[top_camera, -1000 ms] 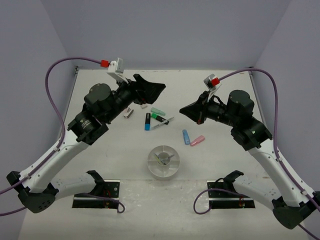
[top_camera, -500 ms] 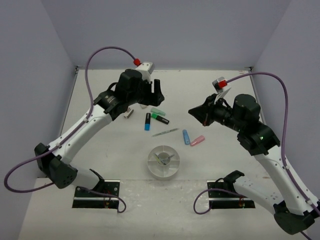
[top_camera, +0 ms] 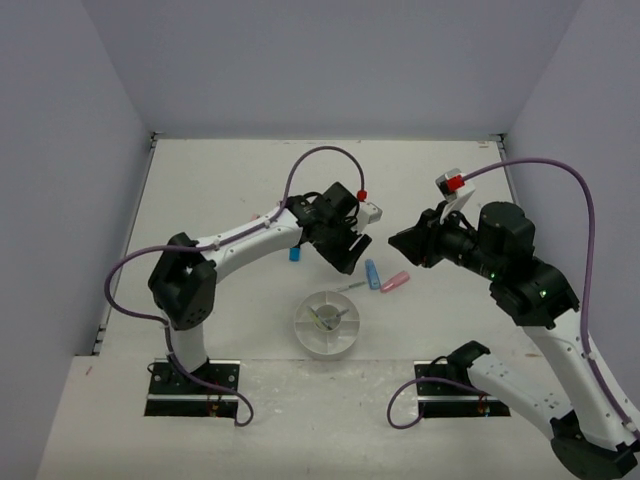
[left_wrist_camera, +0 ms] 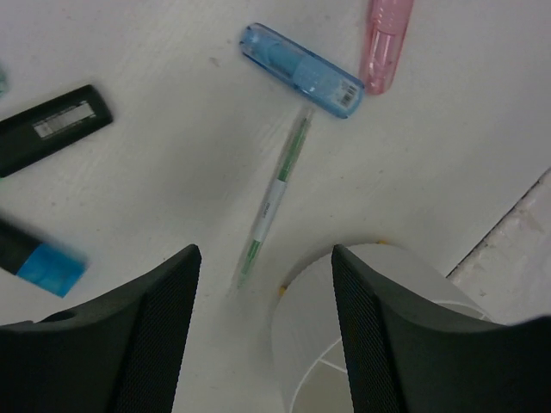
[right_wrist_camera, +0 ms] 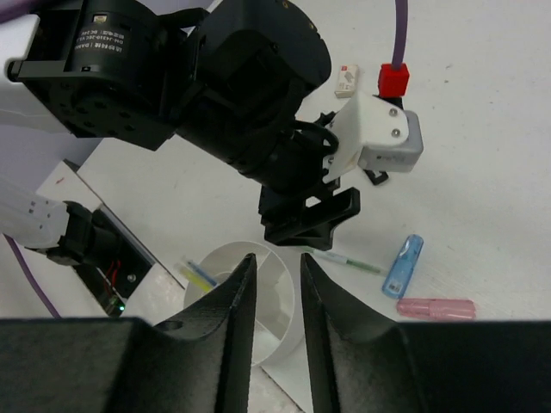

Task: Sort the stationery into containers
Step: Pick up the pen from the center of the board.

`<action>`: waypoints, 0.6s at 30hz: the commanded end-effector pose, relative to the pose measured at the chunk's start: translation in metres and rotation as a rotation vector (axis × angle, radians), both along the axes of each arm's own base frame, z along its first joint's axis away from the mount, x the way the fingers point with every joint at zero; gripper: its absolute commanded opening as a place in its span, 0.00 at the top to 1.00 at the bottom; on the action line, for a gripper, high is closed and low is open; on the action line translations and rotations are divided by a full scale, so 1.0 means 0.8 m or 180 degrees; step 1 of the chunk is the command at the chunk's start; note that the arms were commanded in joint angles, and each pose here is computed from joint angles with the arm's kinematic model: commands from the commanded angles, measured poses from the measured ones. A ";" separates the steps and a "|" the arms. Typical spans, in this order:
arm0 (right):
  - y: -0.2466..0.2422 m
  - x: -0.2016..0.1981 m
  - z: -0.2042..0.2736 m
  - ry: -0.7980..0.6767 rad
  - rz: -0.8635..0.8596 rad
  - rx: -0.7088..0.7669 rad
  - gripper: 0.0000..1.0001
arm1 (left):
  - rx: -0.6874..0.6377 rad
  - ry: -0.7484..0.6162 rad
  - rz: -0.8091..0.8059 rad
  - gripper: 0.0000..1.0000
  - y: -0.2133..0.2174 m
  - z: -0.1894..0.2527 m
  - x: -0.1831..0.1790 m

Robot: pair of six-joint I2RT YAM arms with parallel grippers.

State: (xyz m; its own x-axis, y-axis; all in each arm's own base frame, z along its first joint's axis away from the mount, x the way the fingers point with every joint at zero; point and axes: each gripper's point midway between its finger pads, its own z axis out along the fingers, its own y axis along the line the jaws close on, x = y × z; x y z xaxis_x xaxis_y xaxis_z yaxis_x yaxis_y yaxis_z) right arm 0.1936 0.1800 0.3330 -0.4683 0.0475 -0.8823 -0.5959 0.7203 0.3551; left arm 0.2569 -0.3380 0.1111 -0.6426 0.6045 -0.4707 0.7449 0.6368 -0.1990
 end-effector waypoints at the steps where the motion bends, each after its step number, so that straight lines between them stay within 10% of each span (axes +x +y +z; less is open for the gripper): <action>1: -0.016 -0.004 -0.005 -0.0048 -0.0147 -0.0064 0.69 | -0.0029 0.0089 -0.0369 0.35 -0.015 -0.020 -0.011; 18: -0.026 -0.003 -0.024 -0.0041 -0.0256 -0.0155 0.68 | 0.0289 0.0265 -0.0750 0.36 -0.051 -0.084 -0.047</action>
State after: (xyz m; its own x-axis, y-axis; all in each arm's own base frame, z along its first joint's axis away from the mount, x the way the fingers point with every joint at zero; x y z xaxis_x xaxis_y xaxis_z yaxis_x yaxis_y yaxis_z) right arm 0.1882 0.1642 0.3155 -0.4673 0.0508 -0.8826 -0.5517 0.7633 0.3360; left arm 0.2170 -0.3642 0.0336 -0.5573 0.7685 -0.3143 0.8303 0.5127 -0.2187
